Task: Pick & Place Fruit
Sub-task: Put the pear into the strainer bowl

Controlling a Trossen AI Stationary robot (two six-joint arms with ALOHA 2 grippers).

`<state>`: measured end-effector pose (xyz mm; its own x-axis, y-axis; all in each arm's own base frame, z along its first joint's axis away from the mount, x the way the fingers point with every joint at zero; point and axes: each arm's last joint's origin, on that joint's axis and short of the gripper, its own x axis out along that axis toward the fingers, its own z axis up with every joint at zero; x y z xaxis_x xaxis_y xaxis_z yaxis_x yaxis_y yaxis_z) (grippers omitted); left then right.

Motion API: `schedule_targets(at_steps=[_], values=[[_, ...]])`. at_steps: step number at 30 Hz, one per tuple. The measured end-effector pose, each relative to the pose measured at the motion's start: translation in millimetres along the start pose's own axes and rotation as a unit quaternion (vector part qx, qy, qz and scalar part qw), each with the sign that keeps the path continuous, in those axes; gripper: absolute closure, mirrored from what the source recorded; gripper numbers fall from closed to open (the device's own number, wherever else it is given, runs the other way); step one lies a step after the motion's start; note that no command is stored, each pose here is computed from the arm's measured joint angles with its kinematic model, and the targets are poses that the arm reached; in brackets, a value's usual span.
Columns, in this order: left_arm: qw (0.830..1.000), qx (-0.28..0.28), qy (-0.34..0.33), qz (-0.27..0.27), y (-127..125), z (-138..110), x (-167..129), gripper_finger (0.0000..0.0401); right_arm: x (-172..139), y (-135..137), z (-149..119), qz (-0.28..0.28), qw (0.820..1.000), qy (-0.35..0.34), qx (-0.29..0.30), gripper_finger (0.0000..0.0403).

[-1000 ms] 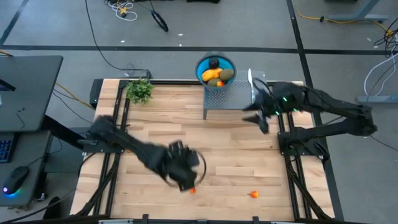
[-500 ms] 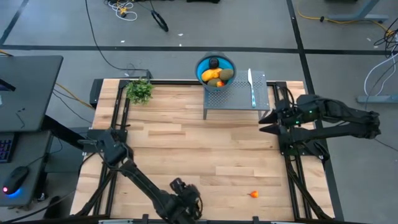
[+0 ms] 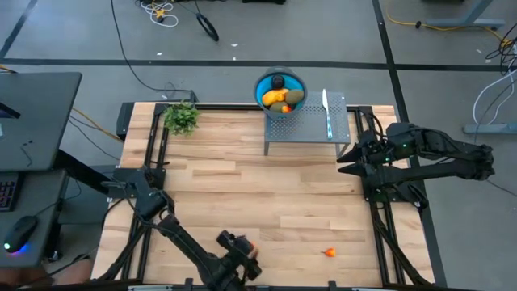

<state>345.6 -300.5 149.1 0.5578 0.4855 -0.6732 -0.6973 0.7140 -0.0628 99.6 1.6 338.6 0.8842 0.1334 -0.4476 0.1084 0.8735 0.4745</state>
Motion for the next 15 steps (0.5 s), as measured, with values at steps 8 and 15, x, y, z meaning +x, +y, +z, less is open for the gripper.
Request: schedule_targets(at_steps=[8,15], values=[[0.999,-0.037,0.017,-0.023,4,-12,32,0.0085,0,0,1,0.001,1.0,-0.003,0.017,0.0192],[0.999,-0.029,0.024,-0.017,9,-20,33,0.0089,3,0,2,0.0,1.0,-0.002,0.029,0.0192]])
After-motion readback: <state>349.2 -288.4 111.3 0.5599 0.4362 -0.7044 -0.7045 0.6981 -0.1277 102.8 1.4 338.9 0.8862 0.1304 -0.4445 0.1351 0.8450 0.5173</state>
